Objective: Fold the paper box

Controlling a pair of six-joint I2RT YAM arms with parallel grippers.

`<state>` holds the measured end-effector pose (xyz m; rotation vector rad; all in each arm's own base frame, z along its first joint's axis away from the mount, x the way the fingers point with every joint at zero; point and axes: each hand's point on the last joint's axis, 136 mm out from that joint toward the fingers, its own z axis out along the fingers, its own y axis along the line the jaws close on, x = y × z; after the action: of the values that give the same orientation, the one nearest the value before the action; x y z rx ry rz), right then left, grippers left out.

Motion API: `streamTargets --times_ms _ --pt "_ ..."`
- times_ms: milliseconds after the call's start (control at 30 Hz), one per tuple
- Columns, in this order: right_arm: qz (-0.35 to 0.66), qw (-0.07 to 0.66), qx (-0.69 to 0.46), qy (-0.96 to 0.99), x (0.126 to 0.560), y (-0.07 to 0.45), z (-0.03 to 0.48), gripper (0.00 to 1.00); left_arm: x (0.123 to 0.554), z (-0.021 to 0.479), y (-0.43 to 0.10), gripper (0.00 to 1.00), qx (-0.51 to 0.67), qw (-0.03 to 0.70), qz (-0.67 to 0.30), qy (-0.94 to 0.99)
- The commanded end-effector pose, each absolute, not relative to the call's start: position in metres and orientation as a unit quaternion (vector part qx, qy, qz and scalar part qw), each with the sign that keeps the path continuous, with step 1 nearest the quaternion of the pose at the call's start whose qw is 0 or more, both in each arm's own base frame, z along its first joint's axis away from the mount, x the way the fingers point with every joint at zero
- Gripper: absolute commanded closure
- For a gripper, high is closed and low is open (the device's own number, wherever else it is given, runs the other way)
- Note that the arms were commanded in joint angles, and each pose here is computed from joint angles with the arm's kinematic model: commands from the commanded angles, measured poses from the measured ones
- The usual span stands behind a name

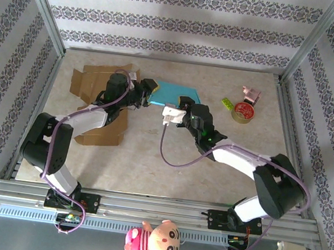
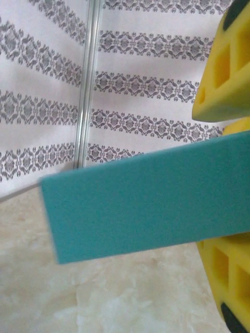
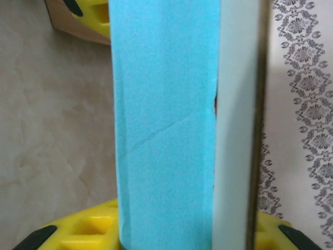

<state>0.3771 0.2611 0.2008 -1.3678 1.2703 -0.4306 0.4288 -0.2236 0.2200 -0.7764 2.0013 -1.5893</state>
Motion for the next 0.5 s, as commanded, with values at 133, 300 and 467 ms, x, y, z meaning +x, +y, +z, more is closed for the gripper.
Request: streamTargets --times_ms 133,300,467 --pt "0.056 0.427 -0.630 0.646 0.301 0.269 0.192 0.68 0.409 0.283 -0.137 0.33 -0.193 0.446 -0.386 0.784" --pt "0.095 0.227 -0.703 0.667 0.262 0.254 0.175 0.64 0.370 0.310 -0.090 0.31 -0.079 0.544 -0.191 0.813" --pt "0.064 0.114 -0.733 0.668 0.281 0.252 0.162 0.68 0.340 0.304 -0.085 0.28 0.004 0.545 -0.141 0.827"
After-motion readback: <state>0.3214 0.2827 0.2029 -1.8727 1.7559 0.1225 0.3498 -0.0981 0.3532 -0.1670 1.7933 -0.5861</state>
